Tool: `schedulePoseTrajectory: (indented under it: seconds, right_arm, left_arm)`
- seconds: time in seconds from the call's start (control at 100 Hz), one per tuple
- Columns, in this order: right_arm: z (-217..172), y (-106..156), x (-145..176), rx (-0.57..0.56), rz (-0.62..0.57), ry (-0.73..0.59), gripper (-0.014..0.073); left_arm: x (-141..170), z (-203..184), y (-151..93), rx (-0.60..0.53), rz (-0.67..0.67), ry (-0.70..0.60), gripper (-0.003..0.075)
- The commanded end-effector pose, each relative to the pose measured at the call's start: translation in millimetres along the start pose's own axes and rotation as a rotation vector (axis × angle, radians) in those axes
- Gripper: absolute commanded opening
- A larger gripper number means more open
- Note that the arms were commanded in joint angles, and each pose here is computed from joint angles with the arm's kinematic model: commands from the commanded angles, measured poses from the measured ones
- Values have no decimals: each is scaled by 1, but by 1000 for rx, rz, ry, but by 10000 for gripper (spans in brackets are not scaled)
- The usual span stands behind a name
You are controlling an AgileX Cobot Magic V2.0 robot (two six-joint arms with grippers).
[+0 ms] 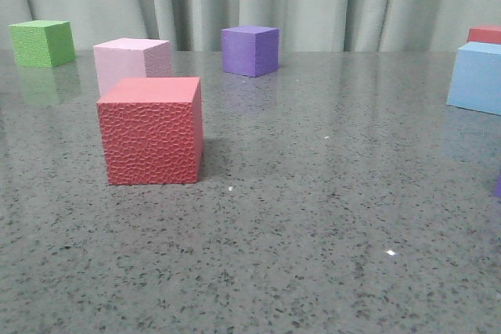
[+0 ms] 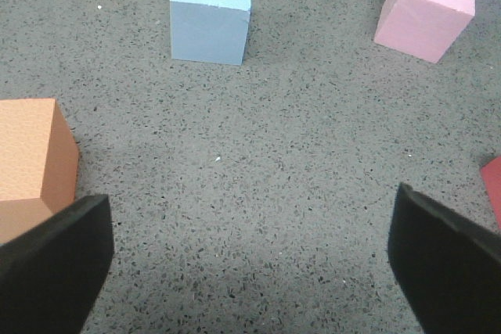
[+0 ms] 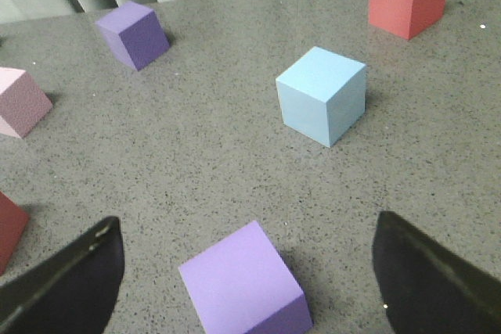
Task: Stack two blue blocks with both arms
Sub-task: 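Reach the right gripper down and grasp the far light blue cube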
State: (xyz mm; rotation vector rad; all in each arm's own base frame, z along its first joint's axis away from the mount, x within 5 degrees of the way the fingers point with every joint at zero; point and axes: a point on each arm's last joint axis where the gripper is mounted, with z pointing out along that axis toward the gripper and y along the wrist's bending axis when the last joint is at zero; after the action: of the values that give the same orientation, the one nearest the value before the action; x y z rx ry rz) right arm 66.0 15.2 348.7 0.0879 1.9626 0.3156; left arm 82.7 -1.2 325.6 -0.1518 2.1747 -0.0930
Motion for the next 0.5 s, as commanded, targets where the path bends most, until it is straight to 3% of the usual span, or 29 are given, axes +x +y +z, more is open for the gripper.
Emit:
schedulePoseTrajectory:
  seconds: [0.0, 0.49]
  right_arm:
    - [2, 4, -20, -21, 15, -102, 638]
    - [89, 7, -79, 33, 113, 85, 635]
  left_arm:
    - [-14, -5, -3, 20, -3, -79, 681]
    - [-14, -5, -3, 20, -3, -79, 681]
